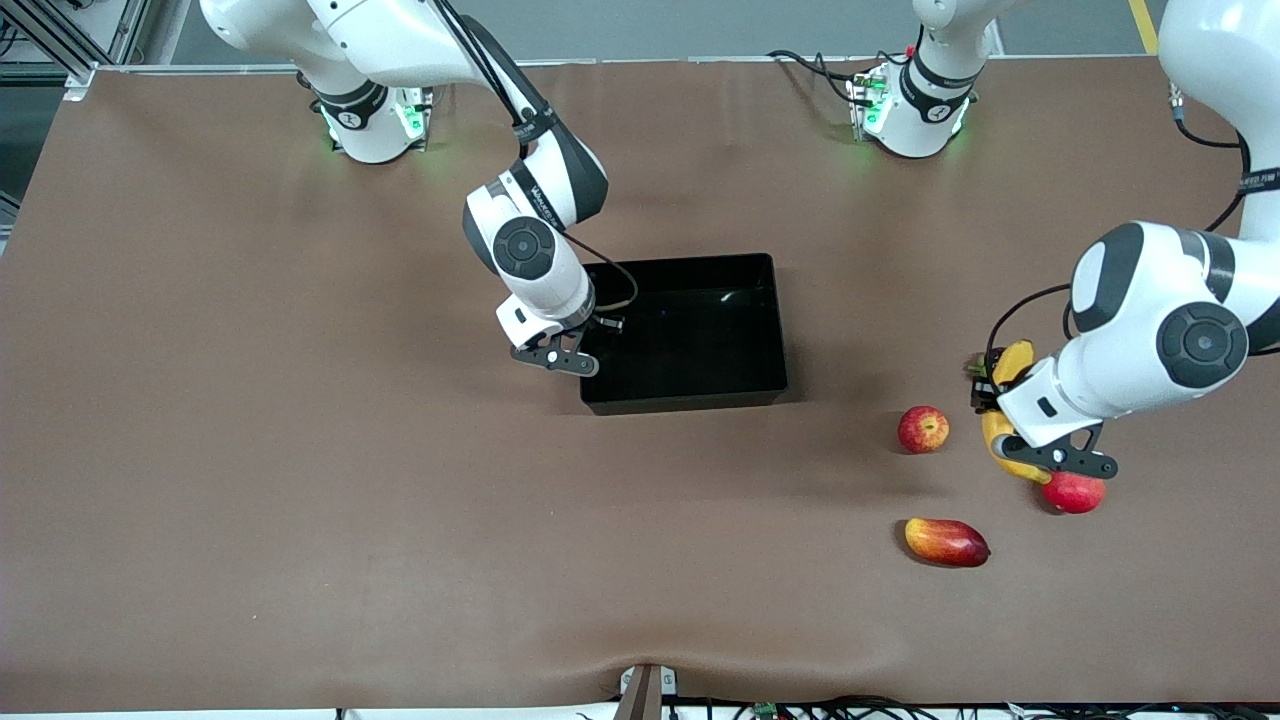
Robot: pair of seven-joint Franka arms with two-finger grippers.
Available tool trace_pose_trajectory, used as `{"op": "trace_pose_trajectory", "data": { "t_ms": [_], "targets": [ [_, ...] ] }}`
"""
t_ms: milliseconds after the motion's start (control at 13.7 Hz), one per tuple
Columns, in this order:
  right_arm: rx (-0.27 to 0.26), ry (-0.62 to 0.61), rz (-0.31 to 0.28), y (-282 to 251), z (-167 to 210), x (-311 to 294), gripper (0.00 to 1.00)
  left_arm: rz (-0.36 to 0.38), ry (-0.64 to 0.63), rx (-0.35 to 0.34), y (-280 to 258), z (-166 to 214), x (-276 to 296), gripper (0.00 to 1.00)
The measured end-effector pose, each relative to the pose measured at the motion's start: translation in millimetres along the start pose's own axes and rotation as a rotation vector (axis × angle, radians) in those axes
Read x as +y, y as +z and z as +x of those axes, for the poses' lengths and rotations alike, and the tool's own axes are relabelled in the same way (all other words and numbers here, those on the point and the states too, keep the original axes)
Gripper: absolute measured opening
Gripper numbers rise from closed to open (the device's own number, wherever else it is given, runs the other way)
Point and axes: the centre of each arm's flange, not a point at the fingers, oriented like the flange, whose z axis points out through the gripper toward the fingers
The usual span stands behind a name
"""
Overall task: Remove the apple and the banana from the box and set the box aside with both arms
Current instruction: 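Place the banana with the left gripper while the right gripper drags the tray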
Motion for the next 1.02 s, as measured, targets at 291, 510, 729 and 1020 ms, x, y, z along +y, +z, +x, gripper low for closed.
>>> {"op": "trace_pose_trajectory", "data": {
  "t_ms": [291,510,729,1020],
  "targets": [
    [0.008,0.013,-0.008,-2,13,9,0.15,0.01,0.142,0.025,47,8,-32,0.37],
    [-0.04,0.027,-0.043,-20,27,13,0.06,-0.002,0.234,0.052,81,9,-66,0.37],
    [-0.13,0.054,-0.099,-66,56,32,0.06,0.0,0.269,0.082,108,10,-85,0.37],
    [-0.237,-0.006,-0.086,-160,121,148,0.06,-0.044,0.277,0.089,141,13,-80,0.37]
  ]
}}
